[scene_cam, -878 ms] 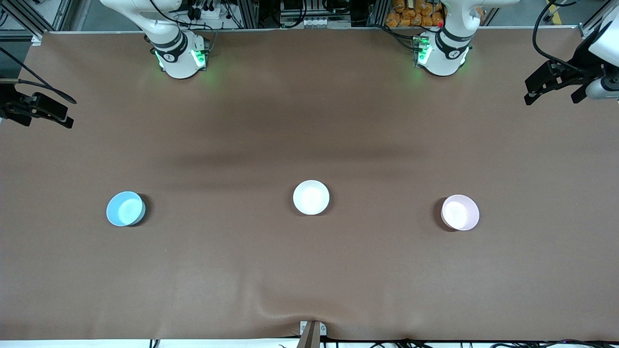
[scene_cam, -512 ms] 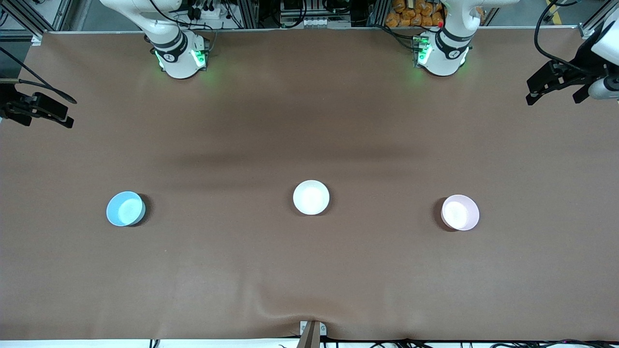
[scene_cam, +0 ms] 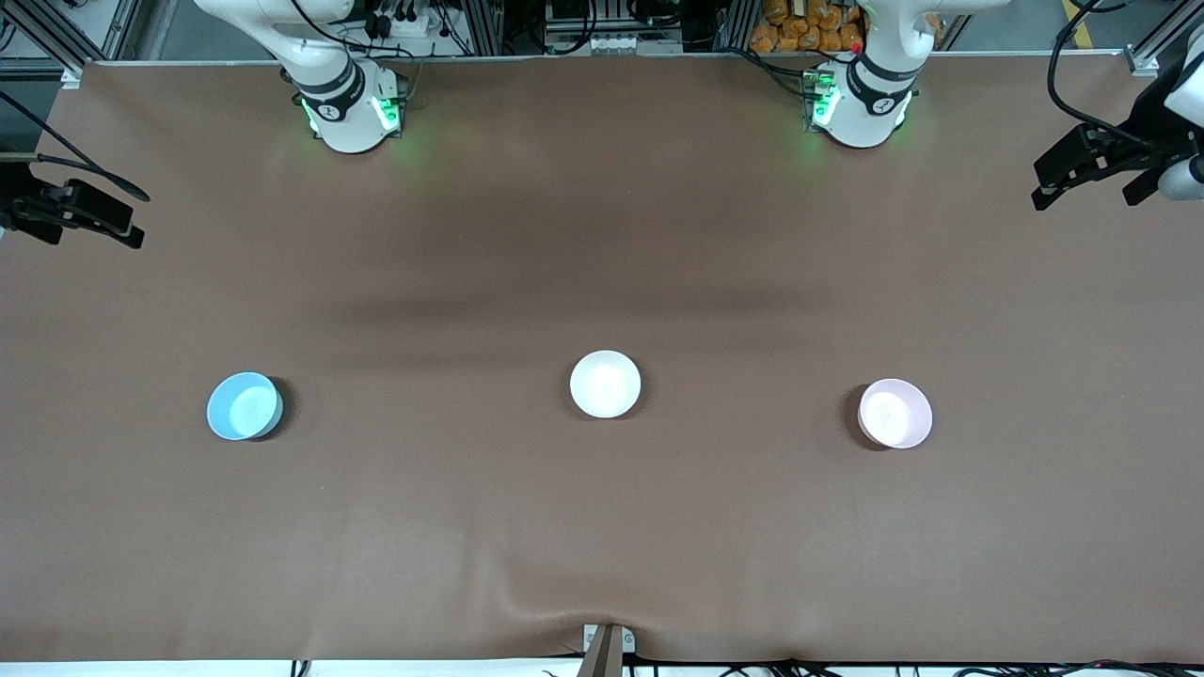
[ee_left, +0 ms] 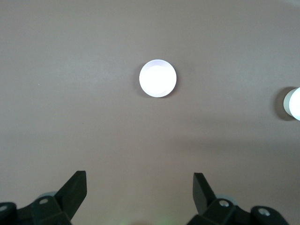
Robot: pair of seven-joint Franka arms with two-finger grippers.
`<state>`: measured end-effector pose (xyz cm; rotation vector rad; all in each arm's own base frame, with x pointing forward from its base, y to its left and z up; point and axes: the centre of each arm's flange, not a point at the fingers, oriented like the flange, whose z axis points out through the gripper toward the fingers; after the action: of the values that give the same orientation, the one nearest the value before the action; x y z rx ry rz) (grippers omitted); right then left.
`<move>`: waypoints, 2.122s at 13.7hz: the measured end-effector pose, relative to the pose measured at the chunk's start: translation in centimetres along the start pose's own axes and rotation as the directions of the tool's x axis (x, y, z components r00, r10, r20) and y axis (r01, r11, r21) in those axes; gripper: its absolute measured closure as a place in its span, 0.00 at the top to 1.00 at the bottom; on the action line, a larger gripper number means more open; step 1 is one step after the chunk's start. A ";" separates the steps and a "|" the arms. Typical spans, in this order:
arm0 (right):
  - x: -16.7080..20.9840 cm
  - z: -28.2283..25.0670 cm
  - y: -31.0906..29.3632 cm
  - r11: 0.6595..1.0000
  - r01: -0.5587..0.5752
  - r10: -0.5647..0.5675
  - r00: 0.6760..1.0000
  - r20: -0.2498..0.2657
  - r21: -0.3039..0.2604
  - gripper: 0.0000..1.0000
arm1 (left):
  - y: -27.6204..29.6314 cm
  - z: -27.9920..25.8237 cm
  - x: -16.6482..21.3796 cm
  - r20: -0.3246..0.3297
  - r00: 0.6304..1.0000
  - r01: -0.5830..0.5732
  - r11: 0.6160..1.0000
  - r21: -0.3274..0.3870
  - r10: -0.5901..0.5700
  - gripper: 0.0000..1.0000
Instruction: Stack pink and blue bowls on white bowl
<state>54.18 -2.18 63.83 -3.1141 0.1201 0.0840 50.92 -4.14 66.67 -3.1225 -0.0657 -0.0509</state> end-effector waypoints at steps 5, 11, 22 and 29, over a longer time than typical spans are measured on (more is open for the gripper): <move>0.0 0.0 0.0 1.000 0.000 0.000 1.000 0.000 0.000 1.00 | 0.1 0.4 -0.2 0.030 1.000 -0.002 1.000 0.004 0.002 1.00; 0.0 0.0 0.0 1.000 0.000 0.000 1.000 0.001 0.000 1.00 | 0.1 0.3 -0.2 0.029 1.000 -0.002 1.000 0.003 0.002 1.00; 0.0 0.0 0.0 1.000 0.000 0.000 1.000 0.001 0.000 1.00 | -0.4 0.3 -0.1 0.029 1.000 0.008 1.000 0.004 -0.008 1.00; 0.0 0.0 0.0 1.000 0.000 0.000 1.000 0.001 0.000 1.00 | -0.7 2.1 0.1 0.069 0.997 0.013 1.000 0.009 -0.014 1.00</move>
<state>54.17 -2.18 63.81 -3.1140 0.1200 0.0859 51.05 -3.40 64.63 -3.1155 -0.0876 0.0574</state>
